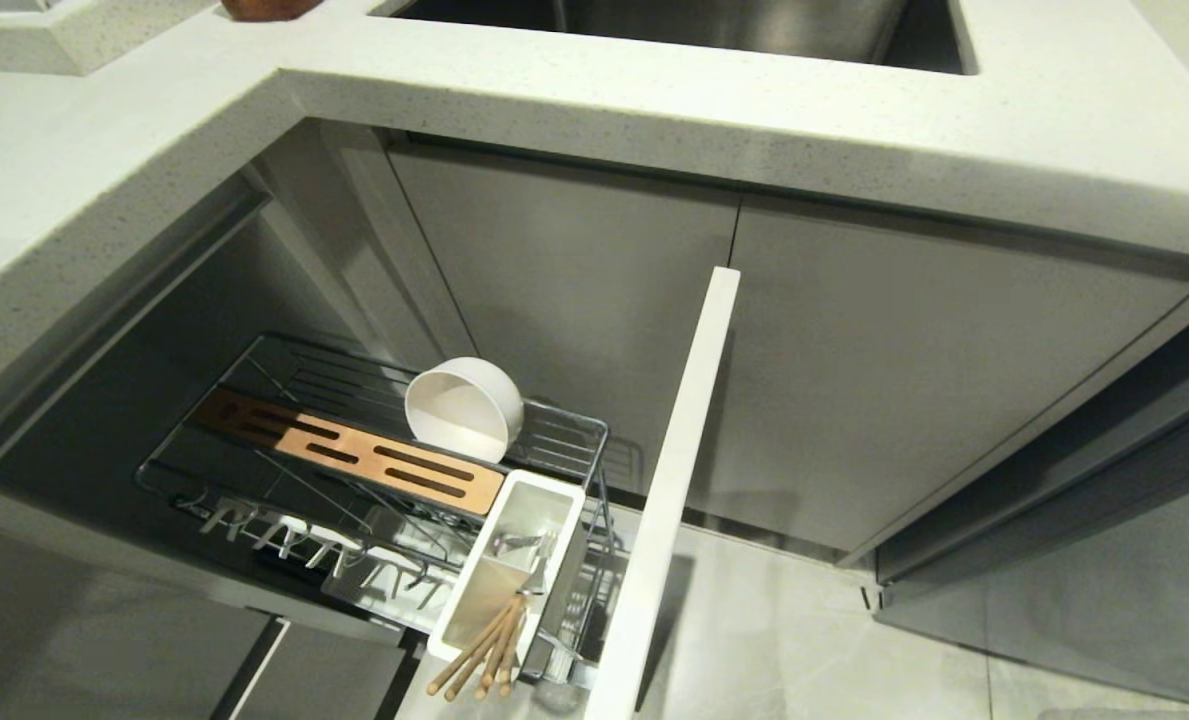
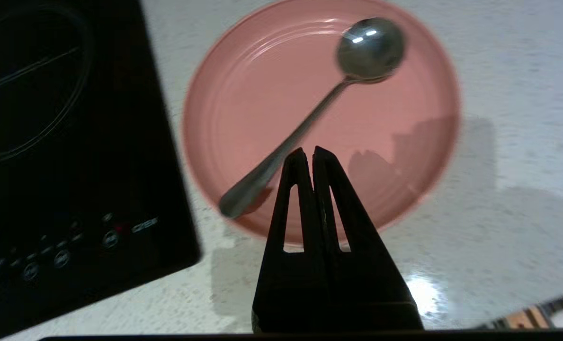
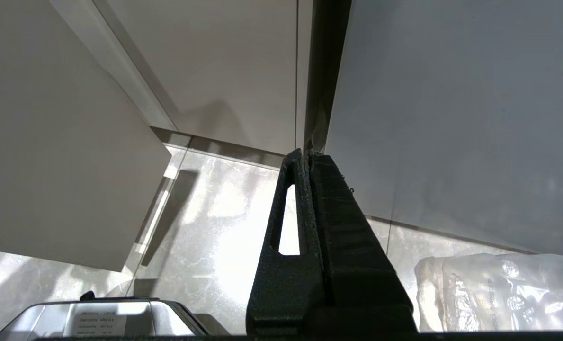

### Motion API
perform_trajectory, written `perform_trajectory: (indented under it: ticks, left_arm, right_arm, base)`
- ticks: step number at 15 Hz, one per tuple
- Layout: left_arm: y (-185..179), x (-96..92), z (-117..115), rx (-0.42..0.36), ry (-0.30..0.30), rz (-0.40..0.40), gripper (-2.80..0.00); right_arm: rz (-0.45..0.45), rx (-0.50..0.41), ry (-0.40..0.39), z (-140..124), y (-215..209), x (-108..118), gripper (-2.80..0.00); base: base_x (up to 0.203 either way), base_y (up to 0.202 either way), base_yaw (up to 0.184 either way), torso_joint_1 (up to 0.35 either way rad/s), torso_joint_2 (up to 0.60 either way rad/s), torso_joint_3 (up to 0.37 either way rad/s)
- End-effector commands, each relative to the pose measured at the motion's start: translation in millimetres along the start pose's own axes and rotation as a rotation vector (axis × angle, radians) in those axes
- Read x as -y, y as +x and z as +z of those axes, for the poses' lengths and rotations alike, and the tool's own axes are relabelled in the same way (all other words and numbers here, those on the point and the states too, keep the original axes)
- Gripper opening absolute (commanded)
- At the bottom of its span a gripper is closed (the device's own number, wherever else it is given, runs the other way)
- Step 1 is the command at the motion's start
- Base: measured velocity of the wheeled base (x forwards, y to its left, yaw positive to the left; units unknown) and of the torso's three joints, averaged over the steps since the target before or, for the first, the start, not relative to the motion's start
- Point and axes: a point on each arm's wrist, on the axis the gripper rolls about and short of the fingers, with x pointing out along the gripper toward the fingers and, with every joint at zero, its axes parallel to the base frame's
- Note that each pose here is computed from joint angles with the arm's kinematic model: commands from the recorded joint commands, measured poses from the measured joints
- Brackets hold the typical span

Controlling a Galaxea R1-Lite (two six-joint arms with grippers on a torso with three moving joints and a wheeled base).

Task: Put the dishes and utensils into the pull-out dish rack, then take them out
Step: Pick up the spoon and place it in the cupboard

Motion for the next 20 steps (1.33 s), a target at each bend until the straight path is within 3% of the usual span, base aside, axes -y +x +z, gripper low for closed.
perform_trajectory:
  ticks: [1,6,8,14,20]
  left_arm:
    - [5,-3.5,-5,-0.026,-0.013,0.059,-2.80]
    - [24,-11.4,-5,-0.090,-0.070,0.052,-2.80]
    - [33,-13.6,-2,-0.110,-0.095,-0.020,-2.80]
    - [63,-27.7,6,-0.168,-0.161,-0.079,-2.80]
    - [80,-40.5,6,-0.254,-0.257,-0.227,-2.80]
  right_arm:
    - [0.000,-0.003,0.000,-1,0,0,-2.80]
    - [0.001,-0.003,0.000,-1,0,0,-2.80]
    - [0.000,-0.002,0.000,-1,0,0,-2.80]
    - [0.000,-0.003,0.000,-1,0,0,-2.80]
    - [0.000,-0.003,0.000,-1,0,0,-2.80]
  base:
    - [0.000,0.000,0.000,0.000,0.00,0.000]
    - [0.000,0.000,0.000,0.000,0.00,0.000]
    - [0.000,0.000,0.000,0.000,0.00,0.000]
    - [0.000,0.000,0.000,0.000,0.00,0.000]
    - [0.000,0.000,0.000,0.000,0.00,0.000]
